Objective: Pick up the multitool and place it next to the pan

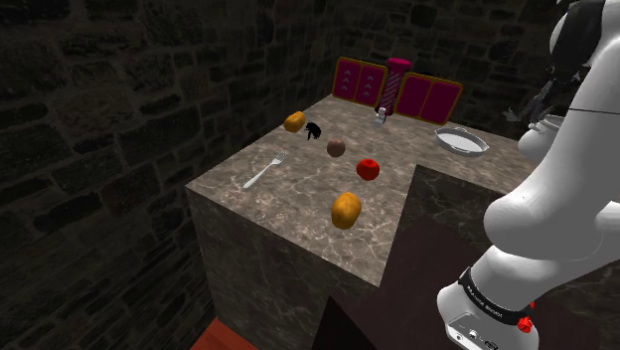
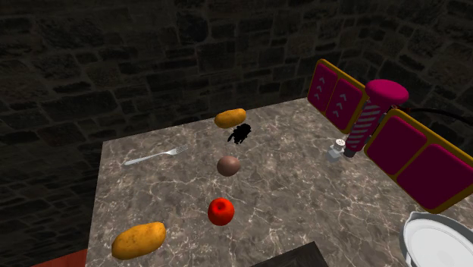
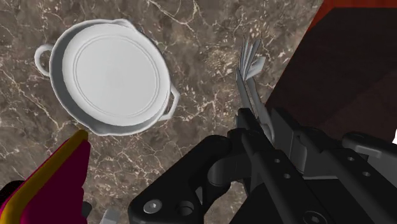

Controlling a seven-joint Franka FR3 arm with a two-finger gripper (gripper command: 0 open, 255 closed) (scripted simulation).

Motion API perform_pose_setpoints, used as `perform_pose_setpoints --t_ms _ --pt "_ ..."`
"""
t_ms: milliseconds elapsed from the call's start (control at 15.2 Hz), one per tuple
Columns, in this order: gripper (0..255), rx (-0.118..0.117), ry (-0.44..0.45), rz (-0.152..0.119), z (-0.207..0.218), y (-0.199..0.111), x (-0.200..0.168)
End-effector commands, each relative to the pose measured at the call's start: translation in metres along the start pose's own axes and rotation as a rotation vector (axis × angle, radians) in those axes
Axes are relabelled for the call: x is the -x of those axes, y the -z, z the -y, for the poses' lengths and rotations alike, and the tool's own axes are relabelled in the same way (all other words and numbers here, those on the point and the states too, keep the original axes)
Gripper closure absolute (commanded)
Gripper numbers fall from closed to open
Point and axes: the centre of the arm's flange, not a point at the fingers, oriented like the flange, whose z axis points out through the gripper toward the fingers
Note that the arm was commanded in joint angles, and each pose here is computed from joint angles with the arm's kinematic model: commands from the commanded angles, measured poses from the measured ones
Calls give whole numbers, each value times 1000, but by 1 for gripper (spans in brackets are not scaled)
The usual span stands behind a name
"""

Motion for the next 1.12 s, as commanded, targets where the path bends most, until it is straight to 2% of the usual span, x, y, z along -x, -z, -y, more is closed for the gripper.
perform_pose_setpoints --t_ms 0,462,1056 --pt "255 0 3 -1 -3 0 28" --pt "255 0 3 -1 -2 5 117" --pt "255 0 3 -1 -1 -42 120"
